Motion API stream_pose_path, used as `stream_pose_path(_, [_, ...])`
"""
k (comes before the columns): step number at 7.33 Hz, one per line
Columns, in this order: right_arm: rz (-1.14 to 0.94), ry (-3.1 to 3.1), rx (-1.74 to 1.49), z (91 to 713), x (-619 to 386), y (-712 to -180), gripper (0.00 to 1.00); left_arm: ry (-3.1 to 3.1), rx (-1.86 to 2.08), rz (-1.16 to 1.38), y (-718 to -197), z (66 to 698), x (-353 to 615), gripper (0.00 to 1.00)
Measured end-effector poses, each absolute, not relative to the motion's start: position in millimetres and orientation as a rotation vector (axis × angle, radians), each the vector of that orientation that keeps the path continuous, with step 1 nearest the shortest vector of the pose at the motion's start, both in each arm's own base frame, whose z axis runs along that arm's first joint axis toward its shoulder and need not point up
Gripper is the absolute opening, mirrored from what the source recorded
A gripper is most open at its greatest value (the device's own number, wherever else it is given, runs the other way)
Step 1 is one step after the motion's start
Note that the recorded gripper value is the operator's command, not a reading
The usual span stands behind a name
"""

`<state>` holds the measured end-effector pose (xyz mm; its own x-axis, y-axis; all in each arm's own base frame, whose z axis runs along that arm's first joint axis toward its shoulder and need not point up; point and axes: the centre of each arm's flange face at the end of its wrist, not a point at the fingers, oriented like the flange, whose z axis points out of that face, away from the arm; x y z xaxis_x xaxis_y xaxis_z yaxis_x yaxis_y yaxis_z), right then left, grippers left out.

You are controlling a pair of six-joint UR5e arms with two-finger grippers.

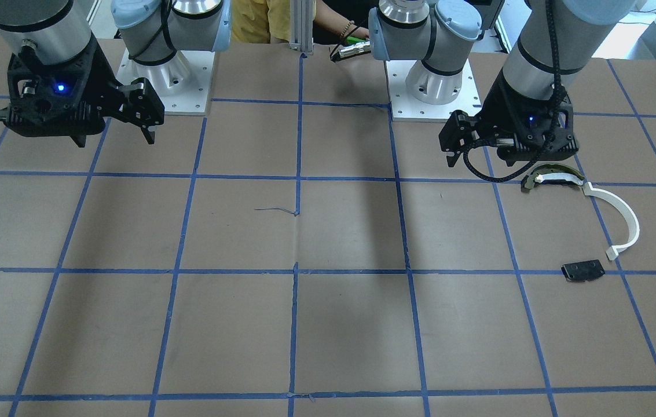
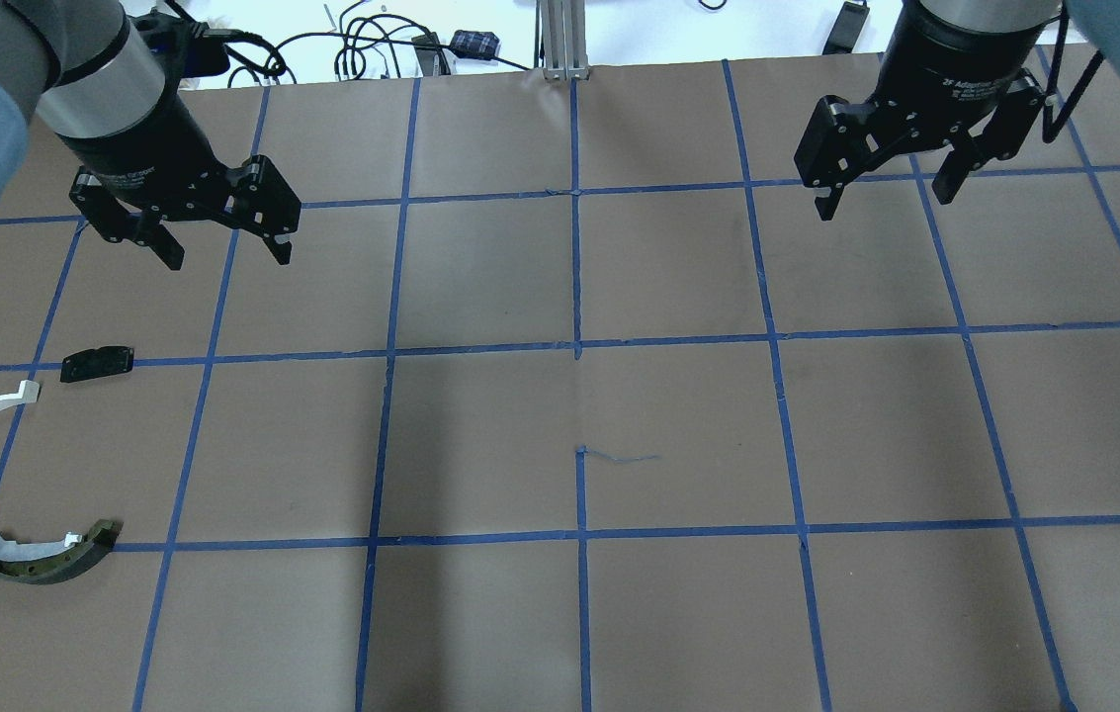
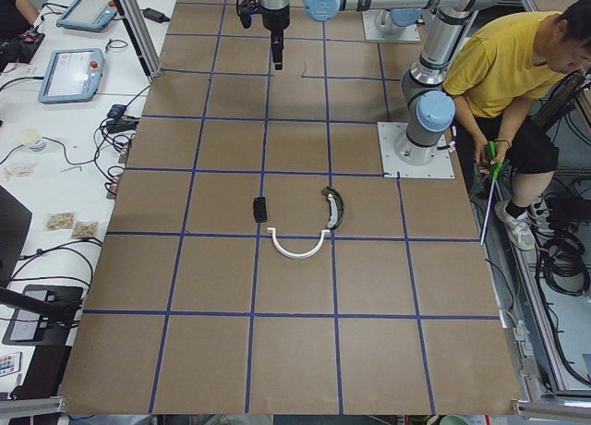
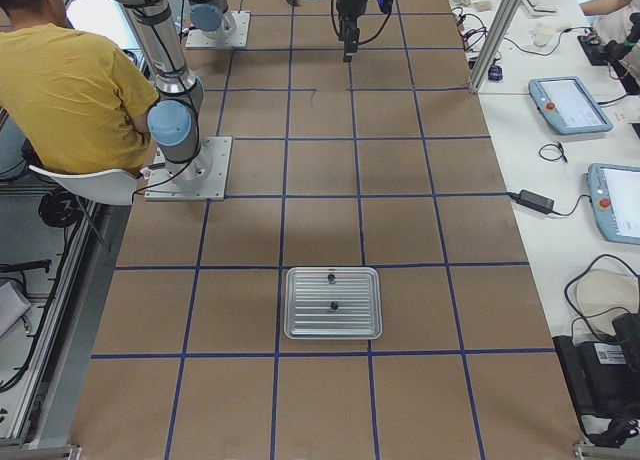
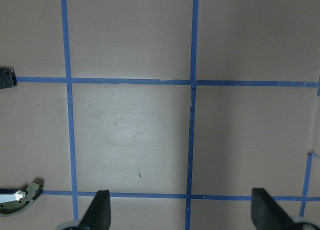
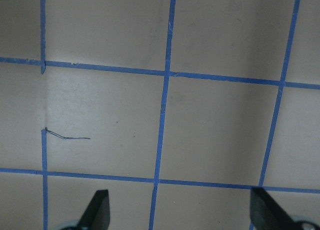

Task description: Place bearing gear from tray to pile

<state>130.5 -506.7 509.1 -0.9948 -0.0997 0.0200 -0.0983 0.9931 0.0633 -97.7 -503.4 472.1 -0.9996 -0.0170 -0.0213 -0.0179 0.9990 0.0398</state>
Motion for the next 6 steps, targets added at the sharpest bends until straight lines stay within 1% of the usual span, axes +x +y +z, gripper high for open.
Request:
stream_pose_path(4, [-0.101,-3.114,0.142,508,129,-506,1.0,3.119,-0.02,0.067,-503,471,-97,1.0])
stream_pose_path(6, [-0.122,-3.1,0.261,498,100,-513,1.0,3.119,-0.022,0.067,-503,472,-96,1.0])
